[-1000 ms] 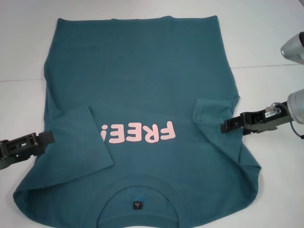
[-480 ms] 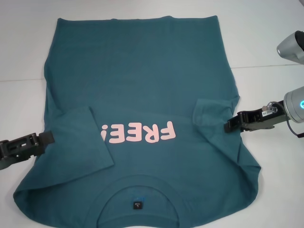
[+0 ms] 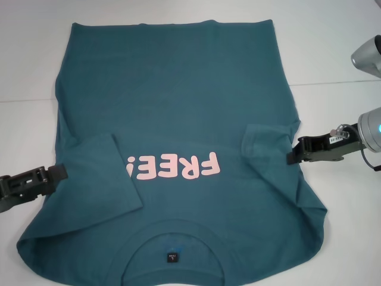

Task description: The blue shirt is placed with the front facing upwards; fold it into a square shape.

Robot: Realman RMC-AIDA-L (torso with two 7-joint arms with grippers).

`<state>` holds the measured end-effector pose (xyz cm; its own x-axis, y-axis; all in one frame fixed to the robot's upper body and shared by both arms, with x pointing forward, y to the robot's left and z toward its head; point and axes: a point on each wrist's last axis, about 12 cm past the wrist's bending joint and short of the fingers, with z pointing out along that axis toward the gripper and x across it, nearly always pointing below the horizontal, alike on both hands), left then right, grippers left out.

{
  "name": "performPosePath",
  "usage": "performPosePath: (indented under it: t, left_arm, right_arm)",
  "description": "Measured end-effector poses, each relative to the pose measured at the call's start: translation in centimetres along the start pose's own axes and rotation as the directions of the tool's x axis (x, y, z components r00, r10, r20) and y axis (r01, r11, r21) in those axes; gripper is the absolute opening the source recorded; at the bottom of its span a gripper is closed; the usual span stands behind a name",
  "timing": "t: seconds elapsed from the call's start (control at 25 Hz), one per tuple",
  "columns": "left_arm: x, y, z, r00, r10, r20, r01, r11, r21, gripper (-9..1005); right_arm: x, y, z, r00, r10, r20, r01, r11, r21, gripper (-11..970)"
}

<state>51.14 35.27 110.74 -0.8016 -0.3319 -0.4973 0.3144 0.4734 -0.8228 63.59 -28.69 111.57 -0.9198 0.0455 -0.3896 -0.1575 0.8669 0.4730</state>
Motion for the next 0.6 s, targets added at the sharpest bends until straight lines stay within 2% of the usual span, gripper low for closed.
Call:
performPosePath:
  t: [0.28, 0.6]
  left_arm:
    - [-0.1, 0.0, 0.0, 1.000, 0.000, 0.002, 0.000, 1.000, -0.004, 944]
    - [-0.1, 0.2, -0.1, 1.000, -0.003, 0.009, 0.003, 1.000, -0.012, 944]
  right_arm:
    - [-0.6, 1.4, -0.1, 0.999, 0.025, 0.033, -0.021, 0.994, -0.106, 11]
    - [-1.3, 3.3, 0.6, 0.995, 0.048, 0.084, -0.031, 0.981, -0.190, 17]
